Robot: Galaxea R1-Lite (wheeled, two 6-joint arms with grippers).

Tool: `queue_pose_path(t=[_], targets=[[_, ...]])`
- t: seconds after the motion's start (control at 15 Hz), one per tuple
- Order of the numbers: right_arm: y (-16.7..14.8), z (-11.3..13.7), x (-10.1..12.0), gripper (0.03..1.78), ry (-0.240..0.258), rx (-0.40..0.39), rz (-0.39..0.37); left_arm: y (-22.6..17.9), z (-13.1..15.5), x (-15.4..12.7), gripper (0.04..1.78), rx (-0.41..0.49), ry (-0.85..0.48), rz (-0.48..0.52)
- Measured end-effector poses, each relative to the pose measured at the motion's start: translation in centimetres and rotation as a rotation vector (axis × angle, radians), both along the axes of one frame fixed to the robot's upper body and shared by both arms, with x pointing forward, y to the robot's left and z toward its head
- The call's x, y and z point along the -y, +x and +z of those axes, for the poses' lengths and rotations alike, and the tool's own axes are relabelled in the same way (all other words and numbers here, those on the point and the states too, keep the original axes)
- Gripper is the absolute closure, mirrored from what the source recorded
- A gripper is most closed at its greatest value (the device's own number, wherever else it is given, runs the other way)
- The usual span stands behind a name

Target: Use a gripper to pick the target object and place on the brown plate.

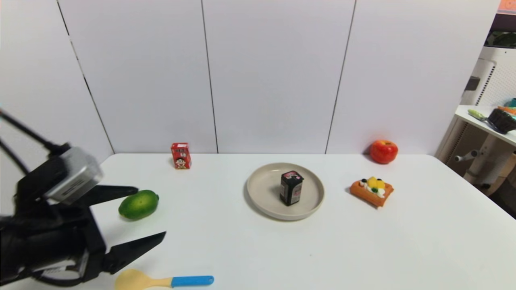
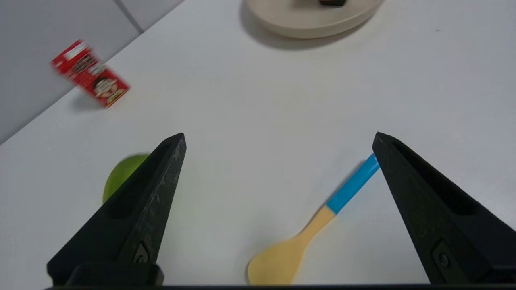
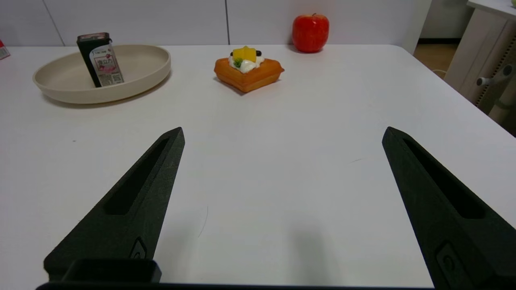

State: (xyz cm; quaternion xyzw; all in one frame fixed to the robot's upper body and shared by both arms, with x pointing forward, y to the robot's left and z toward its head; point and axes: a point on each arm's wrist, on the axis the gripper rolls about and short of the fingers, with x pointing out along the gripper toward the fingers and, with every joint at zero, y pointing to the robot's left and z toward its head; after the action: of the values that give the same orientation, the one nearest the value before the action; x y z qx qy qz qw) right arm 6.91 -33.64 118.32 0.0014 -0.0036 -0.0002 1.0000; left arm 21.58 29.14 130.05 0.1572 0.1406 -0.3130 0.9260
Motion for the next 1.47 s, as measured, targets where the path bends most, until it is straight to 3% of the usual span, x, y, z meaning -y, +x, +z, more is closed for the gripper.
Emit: queue_pose_path(t=[0.2, 0.47, 0.6, 0.87, 1.07, 1.27, 1.47], targets=[[0.0, 0.0, 0.0, 0.12, 0.0, 0.0, 0.0, -5.1, -3.3, -2.6, 0.15, 0.099, -0.09, 0.19], [0.0, 0.0, 0.0, 0.12, 0.0, 0.0, 0.0, -9.9, -7.2, -3.7, 0.13, 0.214, -0.12, 0.409], [0.0, 0.0, 0.0, 0.12, 0.0, 0.0, 0.0, -11.5, -9.1, -4.1, 0.13, 0.208, -0.104, 0.527], [0.0, 0.0, 0.0, 0.12, 0.0, 0.0, 0.0, -13.6, -11.4, -4.1, 0.13, 0.221, -0.114, 0.552], [0.0, 0.0, 0.0, 0.12, 0.0, 0.0, 0.0, -14.4, -11.8, -4.1, 0.13, 0.283, -0.182, 0.559], [0.0, 0.0, 0.0, 0.12, 0.0, 0.0, 0.0, -14.6, -11.8, -4.2, 0.13, 0.28, -0.302, 0.622], [0.0, 0.0, 0.0, 0.12, 0.0, 0.0, 0.0, -14.7, -11.8, -4.2, 0.13, 0.283, -0.323, 0.636]])
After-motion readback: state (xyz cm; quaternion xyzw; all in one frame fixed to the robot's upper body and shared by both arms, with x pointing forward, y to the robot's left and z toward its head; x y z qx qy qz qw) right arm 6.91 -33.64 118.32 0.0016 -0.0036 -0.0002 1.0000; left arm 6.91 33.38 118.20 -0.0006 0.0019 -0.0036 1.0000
